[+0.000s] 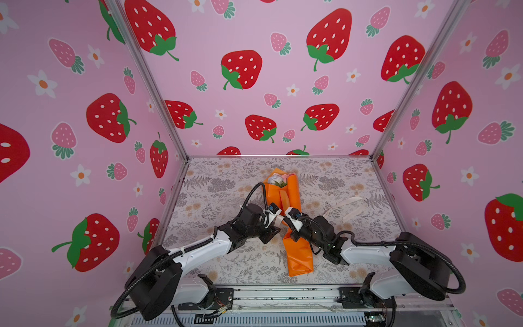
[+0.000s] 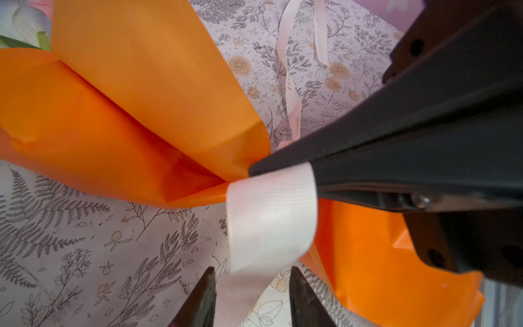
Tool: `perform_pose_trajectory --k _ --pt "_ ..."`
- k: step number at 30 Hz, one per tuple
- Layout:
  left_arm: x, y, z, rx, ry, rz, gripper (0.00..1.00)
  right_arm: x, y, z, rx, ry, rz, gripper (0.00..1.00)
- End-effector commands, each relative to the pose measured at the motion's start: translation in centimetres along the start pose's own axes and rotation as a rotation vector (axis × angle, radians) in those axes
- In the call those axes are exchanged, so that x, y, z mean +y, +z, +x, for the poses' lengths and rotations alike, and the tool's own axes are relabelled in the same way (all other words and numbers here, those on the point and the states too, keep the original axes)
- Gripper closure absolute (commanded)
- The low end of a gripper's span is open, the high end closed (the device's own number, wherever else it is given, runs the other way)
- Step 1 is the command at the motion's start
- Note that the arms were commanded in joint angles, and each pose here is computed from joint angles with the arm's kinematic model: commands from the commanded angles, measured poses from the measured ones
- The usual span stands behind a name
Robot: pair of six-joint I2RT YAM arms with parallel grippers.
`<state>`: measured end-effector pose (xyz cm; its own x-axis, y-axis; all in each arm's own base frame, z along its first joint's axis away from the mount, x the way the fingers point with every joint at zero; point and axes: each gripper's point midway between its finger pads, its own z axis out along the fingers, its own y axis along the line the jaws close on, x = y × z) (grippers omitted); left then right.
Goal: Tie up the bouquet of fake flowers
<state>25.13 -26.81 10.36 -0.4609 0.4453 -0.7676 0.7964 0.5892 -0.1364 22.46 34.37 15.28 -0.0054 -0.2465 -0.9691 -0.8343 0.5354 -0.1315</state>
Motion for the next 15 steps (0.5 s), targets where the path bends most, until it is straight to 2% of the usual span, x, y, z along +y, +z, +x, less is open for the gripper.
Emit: perform_pose_trajectory --k 1,6,8,10,15 --pt "-0.1 0.4 -1.5 -0.047 0.060 0.017 0.55 -0.3 -0.5 -1.4 -0.048 0.009 0.016 0.95" --pt "0.5 1.3 -0.7 -0.003 0.044 0.000 0.55 -0.3 -0.5 -1.3 -0.047 0.014 0.015 0.94" --pt "0.4 1.2 -0.8 -0.006 0.042 0.001 0.60 -0.3 -0.5 -1.2 -0.044 0.016 0.017 0.95" --pt "0.3 0.8 -1.2 -0.023 0.045 0.002 0.69 -0.4 -0.5 -1.0 -0.039 0.020 0.026 0.95" --pt "-0.5 -0.7 -2.4 -0.059 0.053 0.023 1.00 -1.0 -0.7 -0.7 -0.023 0.030 0.059 0.94"
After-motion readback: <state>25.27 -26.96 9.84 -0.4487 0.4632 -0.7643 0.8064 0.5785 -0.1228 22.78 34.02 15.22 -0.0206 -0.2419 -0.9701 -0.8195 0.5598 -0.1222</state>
